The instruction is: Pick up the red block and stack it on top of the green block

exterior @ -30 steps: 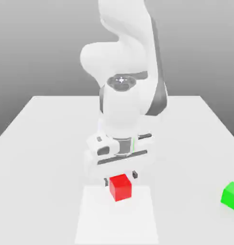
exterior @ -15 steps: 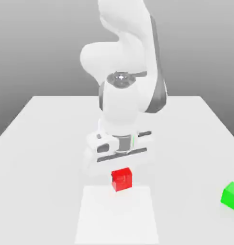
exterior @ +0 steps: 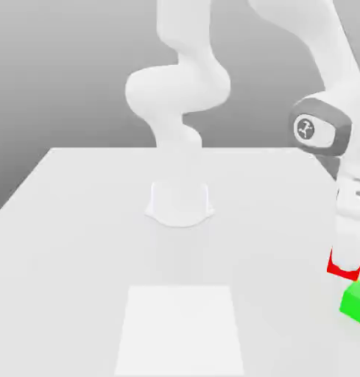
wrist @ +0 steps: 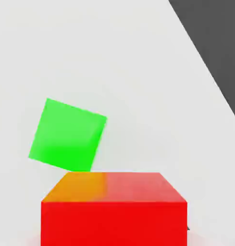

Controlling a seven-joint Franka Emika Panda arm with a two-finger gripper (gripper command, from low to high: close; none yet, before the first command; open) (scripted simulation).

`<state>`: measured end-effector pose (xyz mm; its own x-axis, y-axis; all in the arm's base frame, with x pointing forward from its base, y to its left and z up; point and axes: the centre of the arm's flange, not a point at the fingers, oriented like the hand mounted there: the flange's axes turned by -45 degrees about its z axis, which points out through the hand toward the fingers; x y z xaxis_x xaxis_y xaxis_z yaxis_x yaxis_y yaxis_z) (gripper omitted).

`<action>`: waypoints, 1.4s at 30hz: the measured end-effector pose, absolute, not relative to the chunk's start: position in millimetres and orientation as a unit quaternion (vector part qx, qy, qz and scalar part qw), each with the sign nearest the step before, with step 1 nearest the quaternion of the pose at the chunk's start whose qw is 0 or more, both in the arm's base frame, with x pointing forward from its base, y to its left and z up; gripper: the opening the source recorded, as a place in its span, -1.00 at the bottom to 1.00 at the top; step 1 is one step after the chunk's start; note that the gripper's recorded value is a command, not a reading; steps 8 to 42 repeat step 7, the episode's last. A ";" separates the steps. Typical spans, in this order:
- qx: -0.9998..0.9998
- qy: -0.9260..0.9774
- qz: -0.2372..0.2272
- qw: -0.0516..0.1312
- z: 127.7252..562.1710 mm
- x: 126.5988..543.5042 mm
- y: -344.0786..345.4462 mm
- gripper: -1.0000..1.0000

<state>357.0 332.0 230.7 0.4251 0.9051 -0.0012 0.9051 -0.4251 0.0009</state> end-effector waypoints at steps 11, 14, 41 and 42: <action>0.841 0.541 0.000 0.000 184.7 354.7 338.2 1.00; 0.841 0.541 0.000 0.000 184.7 354.7 338.2 1.00; 0.841 0.541 0.000 0.000 184.7 354.7 338.2 1.00; 0.841 0.541 0.000 0.000 184.7 354.7 338.2 1.00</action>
